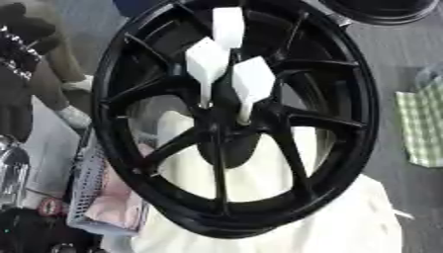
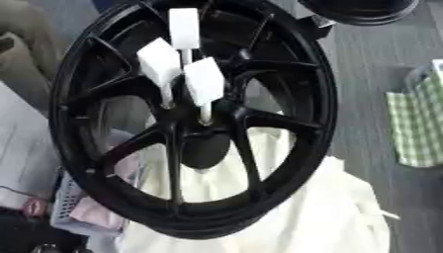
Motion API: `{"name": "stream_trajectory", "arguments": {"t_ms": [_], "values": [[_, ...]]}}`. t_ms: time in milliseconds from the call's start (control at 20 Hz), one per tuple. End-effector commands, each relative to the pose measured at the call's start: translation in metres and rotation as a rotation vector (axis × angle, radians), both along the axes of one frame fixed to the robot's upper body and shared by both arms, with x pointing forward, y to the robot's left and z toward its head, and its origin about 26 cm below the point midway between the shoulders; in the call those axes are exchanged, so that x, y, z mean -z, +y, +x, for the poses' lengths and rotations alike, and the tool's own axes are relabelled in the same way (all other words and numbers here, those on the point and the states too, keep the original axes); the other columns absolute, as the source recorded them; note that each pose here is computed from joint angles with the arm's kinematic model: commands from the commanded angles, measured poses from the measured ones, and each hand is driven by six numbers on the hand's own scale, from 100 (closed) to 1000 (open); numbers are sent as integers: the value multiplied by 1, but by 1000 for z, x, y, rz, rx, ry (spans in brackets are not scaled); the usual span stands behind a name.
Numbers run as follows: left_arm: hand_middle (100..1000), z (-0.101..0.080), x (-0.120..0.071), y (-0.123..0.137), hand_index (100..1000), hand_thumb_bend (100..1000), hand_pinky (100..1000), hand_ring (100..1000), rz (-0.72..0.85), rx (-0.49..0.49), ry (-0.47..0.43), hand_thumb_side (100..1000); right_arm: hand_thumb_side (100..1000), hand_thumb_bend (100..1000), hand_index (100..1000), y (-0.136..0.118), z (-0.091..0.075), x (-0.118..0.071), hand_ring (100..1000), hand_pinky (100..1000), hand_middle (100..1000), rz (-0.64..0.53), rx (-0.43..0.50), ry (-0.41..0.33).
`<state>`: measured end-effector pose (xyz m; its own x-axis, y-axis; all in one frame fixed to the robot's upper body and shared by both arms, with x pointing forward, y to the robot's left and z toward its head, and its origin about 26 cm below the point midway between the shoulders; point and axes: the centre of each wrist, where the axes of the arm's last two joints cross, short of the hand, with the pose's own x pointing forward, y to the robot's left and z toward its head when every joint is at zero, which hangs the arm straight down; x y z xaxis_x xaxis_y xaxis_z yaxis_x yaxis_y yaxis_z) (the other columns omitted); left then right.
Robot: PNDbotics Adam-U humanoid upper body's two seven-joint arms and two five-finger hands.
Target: Pull the pin out of the wheel hub.
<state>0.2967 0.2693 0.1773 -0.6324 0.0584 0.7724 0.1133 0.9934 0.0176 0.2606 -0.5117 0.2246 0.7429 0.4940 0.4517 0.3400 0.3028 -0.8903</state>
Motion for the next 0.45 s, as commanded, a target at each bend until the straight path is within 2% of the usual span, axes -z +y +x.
{"name": "stream_trajectory", "arguments": {"t_ms": [50,100,200,250,450], "values": [[632,-2,-8,0,787,100,806,756,10,12,-30,709,100,100,884,9,-1,-29,829,759,806,-93,-14,-102],[632,-2,-8,0,786,100,806,756,10,13,-31,709,132,100,869,15,0,-36,798,741,779,-119,-32,-136],[631,-2,-8,-1,785,100,806,756,9,14,-32,708,361,100,846,29,3,-49,762,718,744,-161,-91,-206],[631,-2,-9,-1,785,100,806,756,8,15,-32,708,447,100,841,37,5,-56,752,710,735,-180,-126,-245],[630,-1,-11,-3,785,100,805,756,10,27,-40,705,450,100,819,71,8,-83,705,680,695,-231,-274,-412]]}}
